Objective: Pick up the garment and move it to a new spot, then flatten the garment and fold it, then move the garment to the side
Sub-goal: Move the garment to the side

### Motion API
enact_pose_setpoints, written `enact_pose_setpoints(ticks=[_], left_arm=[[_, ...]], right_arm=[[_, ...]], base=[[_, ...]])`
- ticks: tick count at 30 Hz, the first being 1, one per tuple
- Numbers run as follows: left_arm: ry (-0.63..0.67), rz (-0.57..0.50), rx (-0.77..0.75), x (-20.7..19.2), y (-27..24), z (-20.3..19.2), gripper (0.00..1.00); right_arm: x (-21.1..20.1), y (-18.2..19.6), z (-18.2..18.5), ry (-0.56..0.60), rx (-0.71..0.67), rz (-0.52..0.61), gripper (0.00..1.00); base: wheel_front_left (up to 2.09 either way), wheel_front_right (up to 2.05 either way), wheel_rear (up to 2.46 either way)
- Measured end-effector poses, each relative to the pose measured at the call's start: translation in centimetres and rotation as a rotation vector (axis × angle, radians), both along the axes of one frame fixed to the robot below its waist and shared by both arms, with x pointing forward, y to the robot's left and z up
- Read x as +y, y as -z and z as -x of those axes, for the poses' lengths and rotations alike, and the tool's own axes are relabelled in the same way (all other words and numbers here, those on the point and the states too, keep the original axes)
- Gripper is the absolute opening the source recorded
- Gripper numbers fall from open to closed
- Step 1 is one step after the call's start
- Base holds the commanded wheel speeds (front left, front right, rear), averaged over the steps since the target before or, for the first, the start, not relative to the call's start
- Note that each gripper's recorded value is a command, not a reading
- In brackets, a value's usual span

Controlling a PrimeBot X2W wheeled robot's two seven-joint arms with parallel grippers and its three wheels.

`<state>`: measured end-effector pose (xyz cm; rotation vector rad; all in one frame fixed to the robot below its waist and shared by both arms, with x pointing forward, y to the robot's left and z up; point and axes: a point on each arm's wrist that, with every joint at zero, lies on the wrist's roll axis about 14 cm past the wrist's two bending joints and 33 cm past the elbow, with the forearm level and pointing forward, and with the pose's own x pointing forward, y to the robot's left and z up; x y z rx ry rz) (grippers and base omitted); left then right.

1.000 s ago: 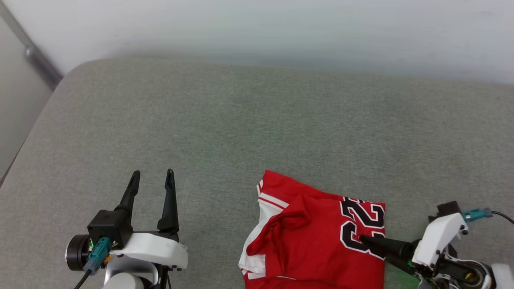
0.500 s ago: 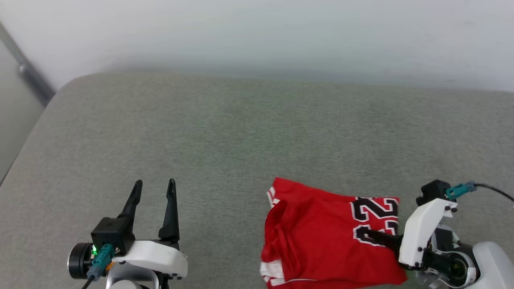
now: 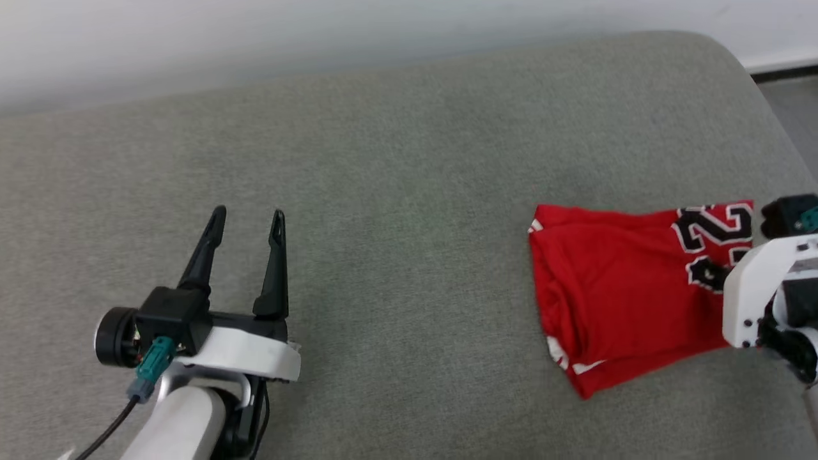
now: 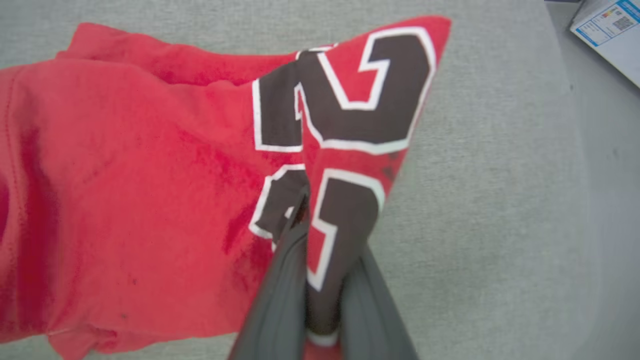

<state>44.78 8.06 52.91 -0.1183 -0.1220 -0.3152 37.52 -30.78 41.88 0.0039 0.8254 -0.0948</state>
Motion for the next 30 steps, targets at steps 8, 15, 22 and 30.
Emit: enact_pose_setpoints(ticks=[8,15,22,30], left_arm=[[0.18,-0.022,0.022,-5.2,2.6,-4.6,1.0],[0.255,-0.028,0.074,-7.3,6.1,-6.8,1.0],[0.261,-0.029,0.121,-7.2,8.4,-7.6,1.0],[0.254,-0.028,0.113,-7.1,7.6,-7.1,1.0]], right_arm=[[-9.2,-0.5,-2.1,0.2,-0.084,0.151,0.0],[-14.0,0.1,-3.4,0.324,-0.172,0.258,0.0],[-14.9,2.0,-4.5,0.36,-0.235,0.314,1.0],[-16.0,-0.5,-4.6,0.349,-0.349,0.394,1.0]], base=[[0.0,0.0,0.0],[0.0,0.0,0.0],[0.0,0.0,0.0],[0.0,0.0,0.0]])
